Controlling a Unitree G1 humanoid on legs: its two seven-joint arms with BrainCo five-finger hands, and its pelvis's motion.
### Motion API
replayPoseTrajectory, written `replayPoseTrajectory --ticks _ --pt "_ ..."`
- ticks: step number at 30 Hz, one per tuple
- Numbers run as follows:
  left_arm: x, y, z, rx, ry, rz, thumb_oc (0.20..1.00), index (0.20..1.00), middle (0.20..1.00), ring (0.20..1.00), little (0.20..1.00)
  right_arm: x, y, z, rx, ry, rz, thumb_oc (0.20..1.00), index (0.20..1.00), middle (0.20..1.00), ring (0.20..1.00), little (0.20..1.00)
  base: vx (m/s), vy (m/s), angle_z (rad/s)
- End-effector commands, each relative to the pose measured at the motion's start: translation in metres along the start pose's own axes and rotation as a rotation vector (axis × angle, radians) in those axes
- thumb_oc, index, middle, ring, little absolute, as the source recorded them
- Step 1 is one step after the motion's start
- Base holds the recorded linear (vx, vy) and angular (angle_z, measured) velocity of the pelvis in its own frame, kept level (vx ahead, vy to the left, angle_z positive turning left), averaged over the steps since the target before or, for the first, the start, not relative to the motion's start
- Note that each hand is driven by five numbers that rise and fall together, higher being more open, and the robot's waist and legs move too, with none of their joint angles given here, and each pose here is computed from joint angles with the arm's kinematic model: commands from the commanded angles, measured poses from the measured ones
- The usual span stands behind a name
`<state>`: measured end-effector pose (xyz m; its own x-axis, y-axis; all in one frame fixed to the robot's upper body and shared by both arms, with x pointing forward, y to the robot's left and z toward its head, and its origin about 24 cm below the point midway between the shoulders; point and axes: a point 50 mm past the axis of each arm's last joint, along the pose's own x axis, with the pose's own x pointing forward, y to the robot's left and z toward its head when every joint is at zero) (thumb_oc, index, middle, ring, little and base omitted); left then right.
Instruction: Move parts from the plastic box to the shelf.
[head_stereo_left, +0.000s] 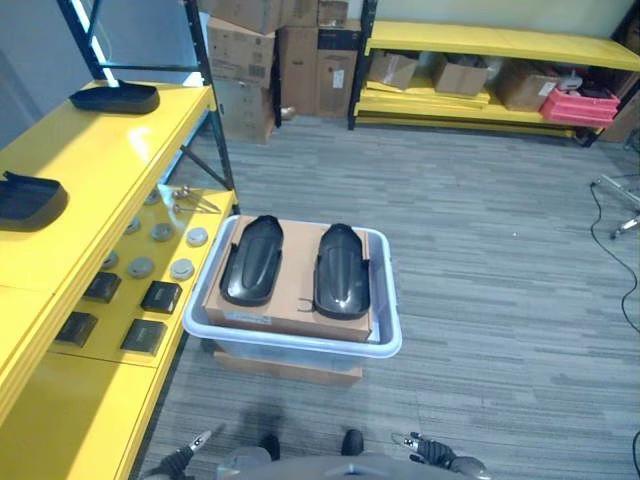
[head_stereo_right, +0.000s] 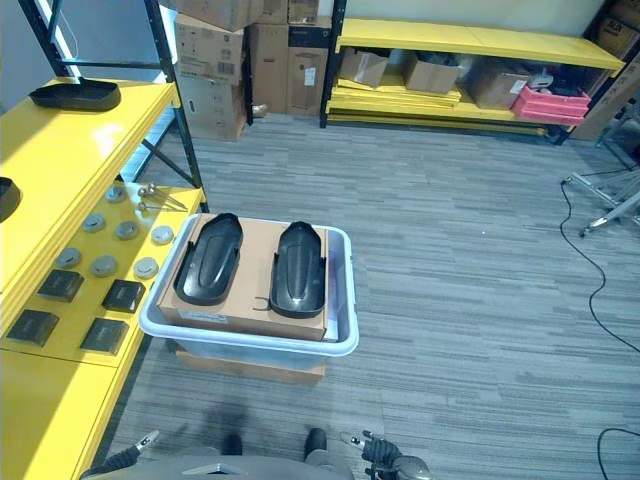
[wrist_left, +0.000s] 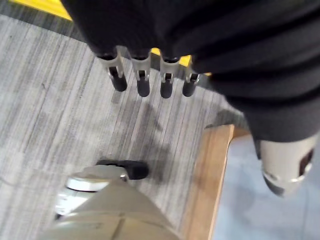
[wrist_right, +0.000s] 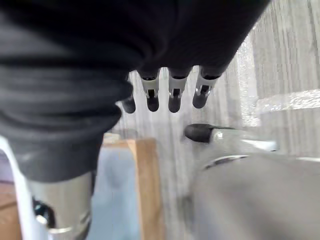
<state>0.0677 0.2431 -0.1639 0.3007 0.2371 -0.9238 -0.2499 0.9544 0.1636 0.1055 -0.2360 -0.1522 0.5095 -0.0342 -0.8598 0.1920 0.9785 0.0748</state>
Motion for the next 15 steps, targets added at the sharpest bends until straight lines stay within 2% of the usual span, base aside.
replayPoseTrajectory --ticks 1,8,11,13,15 --pt "0.004 -0.016 0.046 -0.022 -0.138 -0.025 1.0 1.0 1.0 1.0 1.0 0.004 -0.003 0.046 0.118 -0.203 -0.058 1.0 1.0 1.0 1.0 1.0 0.11 -0.054 0.14" --pt "0.004 -0.017 0.034 0.024 -0.101 -0.018 1.0 1.0 1.0 1.0 1.0 0.0 -0.015 0.07 0.328 -0.366 -0.172 1.0 1.0 1.0 1.0 1.0 0.08 -0.023 0.04" --pt "0.003 -0.012 0.025 0.038 -0.083 -0.008 1.0 1.0 1.0 1.0 1.0 -0.009 -0.016 0.102 0.35 -0.531 -0.264 1.0 1.0 1.0 1.0 1.0 0.08 -0.017 -0.03" --pt "0.002 -0.007 0.018 0.024 -0.074 0.003 1.0 1.0 1.0 1.0 1.0 -0.023 -0.026 0.134 0.403 -0.682 -0.388 1.0 1.0 1.0 1.0 1.0 0.1 0.004 -0.03" --pt "0.001 -0.003 0.013 0.015 -0.072 0.008 1.0 1.0 1.0 1.0 1.0 -0.038 -0.027 0.162 0.368 -0.822 -0.413 1.0 1.0 1.0 1.0 1.0 0.07 0.019 -0.01"
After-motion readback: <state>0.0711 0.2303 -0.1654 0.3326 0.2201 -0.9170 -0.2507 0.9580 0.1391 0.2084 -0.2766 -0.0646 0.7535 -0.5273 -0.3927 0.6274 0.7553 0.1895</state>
